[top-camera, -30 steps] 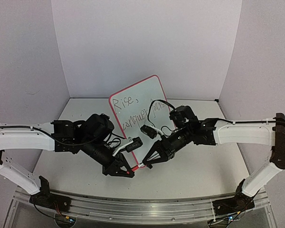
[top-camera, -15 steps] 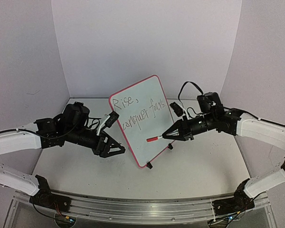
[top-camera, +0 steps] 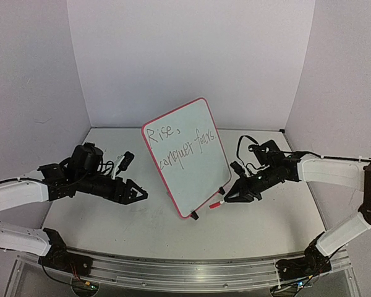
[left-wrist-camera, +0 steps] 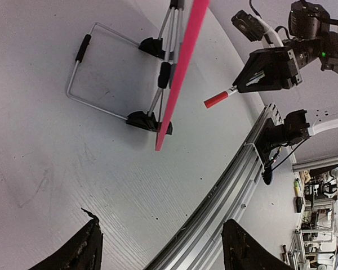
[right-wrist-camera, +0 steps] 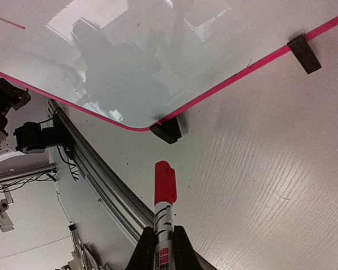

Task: Write a sentence on the whiteboard
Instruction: Put down the whiteboard marker at the center of the board, then reset both arms

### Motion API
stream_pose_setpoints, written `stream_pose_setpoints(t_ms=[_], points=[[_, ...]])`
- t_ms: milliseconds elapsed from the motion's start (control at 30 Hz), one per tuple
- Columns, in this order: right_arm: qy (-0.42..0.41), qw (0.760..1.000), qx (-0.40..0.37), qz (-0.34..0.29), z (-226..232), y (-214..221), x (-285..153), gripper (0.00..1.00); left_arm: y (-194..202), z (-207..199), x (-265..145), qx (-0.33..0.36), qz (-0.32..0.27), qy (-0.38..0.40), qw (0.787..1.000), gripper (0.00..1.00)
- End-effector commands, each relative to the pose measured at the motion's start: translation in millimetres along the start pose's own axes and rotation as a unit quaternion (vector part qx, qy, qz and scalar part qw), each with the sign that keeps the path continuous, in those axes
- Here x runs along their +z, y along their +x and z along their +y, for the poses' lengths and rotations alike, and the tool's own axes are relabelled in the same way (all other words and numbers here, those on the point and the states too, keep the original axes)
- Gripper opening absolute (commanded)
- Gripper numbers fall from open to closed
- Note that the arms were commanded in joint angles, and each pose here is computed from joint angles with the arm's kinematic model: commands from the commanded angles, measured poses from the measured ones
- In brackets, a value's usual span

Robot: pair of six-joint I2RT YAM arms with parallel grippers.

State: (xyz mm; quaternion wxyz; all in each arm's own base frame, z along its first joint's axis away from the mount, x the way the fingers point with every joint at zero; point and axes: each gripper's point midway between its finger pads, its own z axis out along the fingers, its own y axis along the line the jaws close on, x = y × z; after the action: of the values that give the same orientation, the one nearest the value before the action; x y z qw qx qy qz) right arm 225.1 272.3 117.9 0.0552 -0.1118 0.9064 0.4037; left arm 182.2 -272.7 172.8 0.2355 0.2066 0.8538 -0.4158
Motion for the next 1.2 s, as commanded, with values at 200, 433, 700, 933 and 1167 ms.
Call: stream_pose_setpoints(t_ms=[200, 433, 700, 933, 1167], points=[[0.072, 0.997, 0.022, -0.016, -33.6, -1.6, 5.7, 0.53, -15.5, 29.1, -3.6, -0.057, -0.033, -0.017, 0.998, 0.74], [0.156, 0.984, 0.046, -0.077, -71.2, -24.6, -21.1, 0.85, -30.7, 92.6, -19.5, -0.112, -0.074, -0.135, 0.982, 0.79], [0.230, 0.954, 0.055, -0.183, -127.2, -75.8, -96.4, 0.98, -60.5, 198.2, -60.8, -0.199, -0.148, -0.220, 0.943, 0.84], [0.295, 0.902, 0.080, -0.304, -179.8, -103.8, -186.1, 0.98, -105.7, 264.7, -131.7, -0.185, -0.261, -0.367, 0.874, 0.88], [0.340, 0.805, -0.008, -0.486, -158.5, -106.1, -267.3, 0.98, -128.2, 263.9, -202.4, -0.084, -0.358, -0.492, 0.789, 0.91]])
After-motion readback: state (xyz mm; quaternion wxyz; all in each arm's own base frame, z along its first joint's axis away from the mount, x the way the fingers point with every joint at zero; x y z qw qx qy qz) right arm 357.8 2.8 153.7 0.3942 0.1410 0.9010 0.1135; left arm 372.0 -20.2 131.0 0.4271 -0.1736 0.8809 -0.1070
